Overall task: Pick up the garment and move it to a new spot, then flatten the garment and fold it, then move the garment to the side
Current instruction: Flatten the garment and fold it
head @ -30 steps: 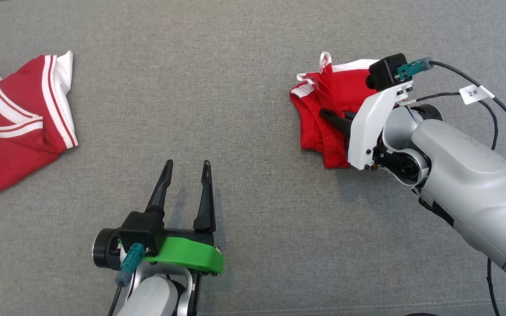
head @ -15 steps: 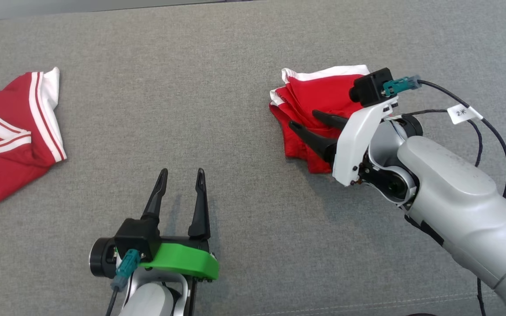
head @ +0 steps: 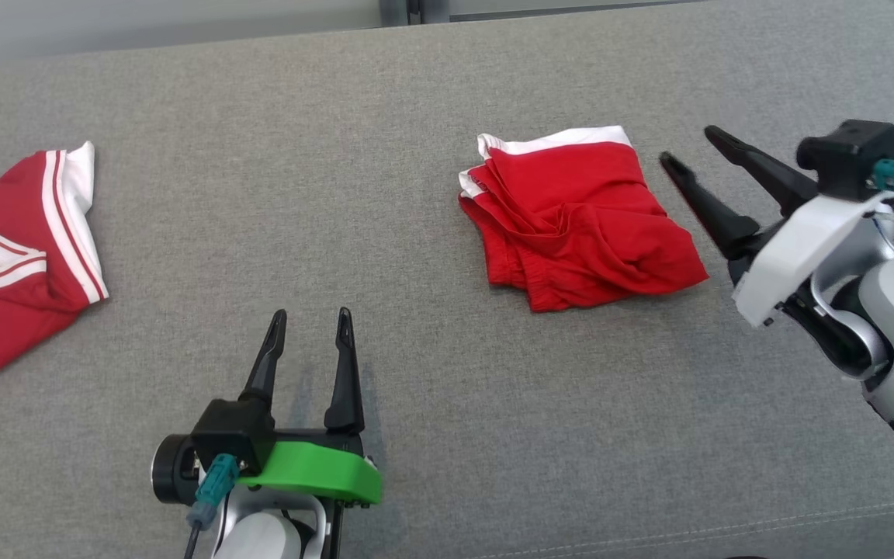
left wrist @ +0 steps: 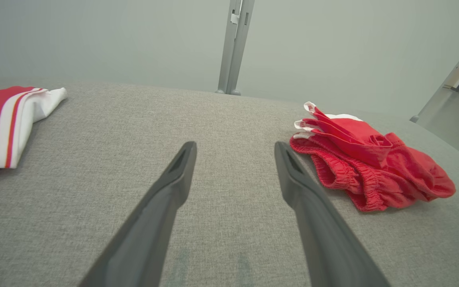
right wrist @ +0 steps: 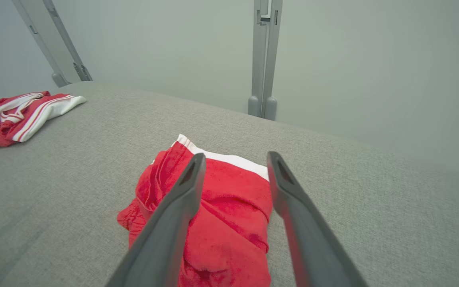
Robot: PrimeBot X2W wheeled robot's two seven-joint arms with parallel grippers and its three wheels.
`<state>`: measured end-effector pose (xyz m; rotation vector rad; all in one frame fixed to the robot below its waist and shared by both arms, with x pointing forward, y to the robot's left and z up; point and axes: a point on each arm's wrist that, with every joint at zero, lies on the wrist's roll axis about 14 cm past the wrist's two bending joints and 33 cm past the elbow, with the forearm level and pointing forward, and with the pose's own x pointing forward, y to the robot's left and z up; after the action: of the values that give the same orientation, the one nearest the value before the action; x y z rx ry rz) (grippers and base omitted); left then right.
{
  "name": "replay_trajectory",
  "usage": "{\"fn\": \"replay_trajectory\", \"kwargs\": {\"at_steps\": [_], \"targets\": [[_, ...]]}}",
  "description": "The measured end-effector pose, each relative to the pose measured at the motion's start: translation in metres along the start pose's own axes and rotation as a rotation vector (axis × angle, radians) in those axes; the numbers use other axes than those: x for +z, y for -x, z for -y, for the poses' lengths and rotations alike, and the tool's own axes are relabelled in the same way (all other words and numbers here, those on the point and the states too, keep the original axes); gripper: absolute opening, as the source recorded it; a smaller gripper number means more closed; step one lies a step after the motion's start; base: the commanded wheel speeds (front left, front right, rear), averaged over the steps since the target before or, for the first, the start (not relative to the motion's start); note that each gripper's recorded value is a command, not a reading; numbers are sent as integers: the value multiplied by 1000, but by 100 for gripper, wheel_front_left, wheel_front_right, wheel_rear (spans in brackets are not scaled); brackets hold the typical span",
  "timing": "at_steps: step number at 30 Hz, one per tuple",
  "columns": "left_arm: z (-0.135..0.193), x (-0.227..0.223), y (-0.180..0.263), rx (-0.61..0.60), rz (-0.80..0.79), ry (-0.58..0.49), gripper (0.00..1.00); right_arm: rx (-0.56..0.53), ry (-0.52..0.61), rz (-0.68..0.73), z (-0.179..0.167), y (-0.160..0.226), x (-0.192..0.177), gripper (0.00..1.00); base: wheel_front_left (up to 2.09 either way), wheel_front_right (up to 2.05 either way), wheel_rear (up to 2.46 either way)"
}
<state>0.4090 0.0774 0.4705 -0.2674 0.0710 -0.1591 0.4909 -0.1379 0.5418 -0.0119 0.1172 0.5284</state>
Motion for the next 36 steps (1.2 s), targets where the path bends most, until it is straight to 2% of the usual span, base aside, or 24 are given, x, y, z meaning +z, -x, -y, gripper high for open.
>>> {"fn": "replay_trajectory", "kwargs": {"at_steps": [4, 7, 14, 19, 25, 28, 31, 36], "targets": [[0, -3, -1, 0, -7, 3, 100, -75, 2, 22, 23, 7, -17, 0, 0, 0, 0], [-2, -6, -1, 8, -12, 5, 100, -115, 53, 31, 36, 6, -34, 0, 0, 0, 0], [-15, -10, 1, 47, -25, -1, 100, -97, 130, -30, 25, -23, -74, 0, 0, 0, 0], [-22, -10, 3, 70, -25, -4, 100, -97, 131, -7, 21, -43, -70, 0, 0, 0, 0], [-31, -12, 10, 101, -36, -10, 100, -59, 165, -103, 10, -49, -101, 0, 0, 0, 0], [-32, -9, 13, 110, -28, -10, 100, -12, 164, -93, -6, -50, -98, 0, 0, 0, 0], [-34, -7, 17, 120, -24, -8, 100, 48, 151, -108, -27, -42, -104, 0, 0, 0, 0], [-37, -3, 20, 131, -12, -5, 100, 103, 135, -164, -41, -23, -119, 0, 0, 0, 0]]}}
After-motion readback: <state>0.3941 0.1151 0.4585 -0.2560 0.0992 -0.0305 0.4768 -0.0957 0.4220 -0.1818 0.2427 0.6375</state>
